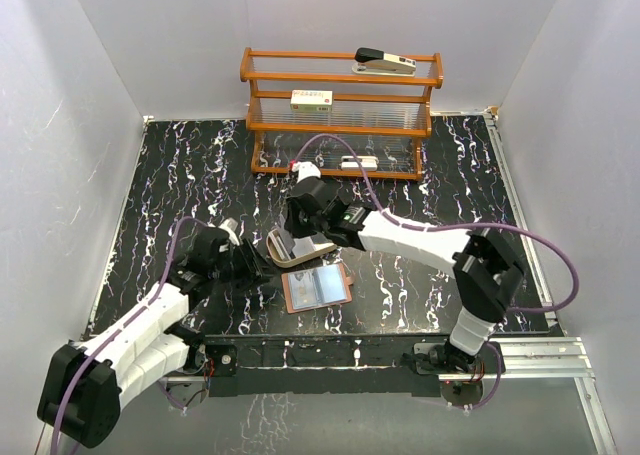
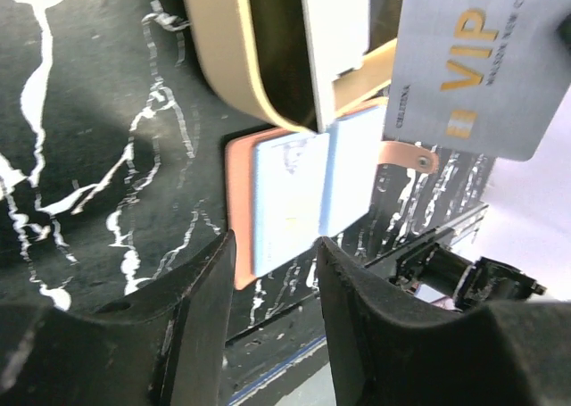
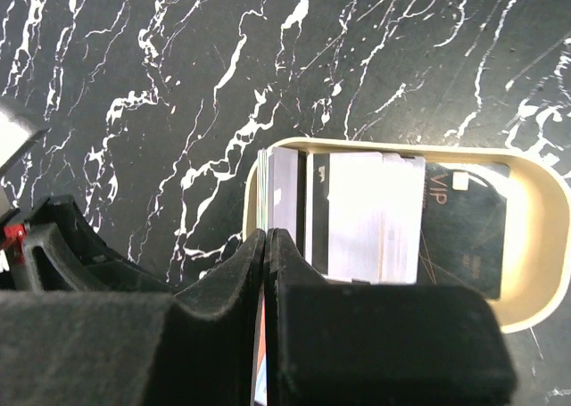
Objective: Put the credit cards into the card holder
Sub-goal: Pick up the credit card from the storage box.
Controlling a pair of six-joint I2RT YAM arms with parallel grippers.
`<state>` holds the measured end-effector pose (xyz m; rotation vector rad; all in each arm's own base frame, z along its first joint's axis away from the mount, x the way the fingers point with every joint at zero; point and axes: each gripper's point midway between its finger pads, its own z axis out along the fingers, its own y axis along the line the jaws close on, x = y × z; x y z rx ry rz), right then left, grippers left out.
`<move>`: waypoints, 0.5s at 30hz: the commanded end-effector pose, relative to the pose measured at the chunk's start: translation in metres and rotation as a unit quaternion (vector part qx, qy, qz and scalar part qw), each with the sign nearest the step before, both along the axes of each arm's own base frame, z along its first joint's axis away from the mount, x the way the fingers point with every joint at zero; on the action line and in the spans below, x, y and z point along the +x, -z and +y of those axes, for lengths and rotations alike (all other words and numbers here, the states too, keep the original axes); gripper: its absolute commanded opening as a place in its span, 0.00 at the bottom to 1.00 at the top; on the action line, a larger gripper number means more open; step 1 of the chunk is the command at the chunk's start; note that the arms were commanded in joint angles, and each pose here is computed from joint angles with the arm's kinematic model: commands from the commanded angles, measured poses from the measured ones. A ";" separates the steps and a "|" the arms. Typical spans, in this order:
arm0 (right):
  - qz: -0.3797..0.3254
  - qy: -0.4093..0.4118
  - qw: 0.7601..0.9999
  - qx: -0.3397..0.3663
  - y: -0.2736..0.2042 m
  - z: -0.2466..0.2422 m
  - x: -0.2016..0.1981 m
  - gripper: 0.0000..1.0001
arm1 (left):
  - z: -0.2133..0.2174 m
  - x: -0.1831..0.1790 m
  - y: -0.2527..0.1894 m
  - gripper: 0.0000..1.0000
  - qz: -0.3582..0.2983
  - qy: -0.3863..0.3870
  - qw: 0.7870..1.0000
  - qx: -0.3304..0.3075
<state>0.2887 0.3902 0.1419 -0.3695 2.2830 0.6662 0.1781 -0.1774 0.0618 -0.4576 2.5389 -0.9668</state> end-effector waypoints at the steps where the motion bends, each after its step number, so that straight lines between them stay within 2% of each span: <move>1: -0.049 0.022 0.998 0.036 -0.044 -0.013 0.003 0.00 | -0.014 0.005 -0.039 0.42 -0.026 0.029 0.999 -0.038; 6: -0.049 0.020 0.995 0.080 -0.062 -0.026 -0.015 0.00 | -0.029 0.008 -0.075 0.49 -0.067 0.053 0.992 -0.094; 9: -0.039 0.013 0.989 0.139 -0.080 -0.031 -0.035 0.00 | -0.040 0.006 -0.100 0.57 -0.095 0.070 0.982 -0.145; 15: -0.009 0.011 0.970 0.242 -0.102 -0.046 -0.068 0.00 | -0.048 0.003 -0.131 0.61 -0.129 0.079 0.967 -0.203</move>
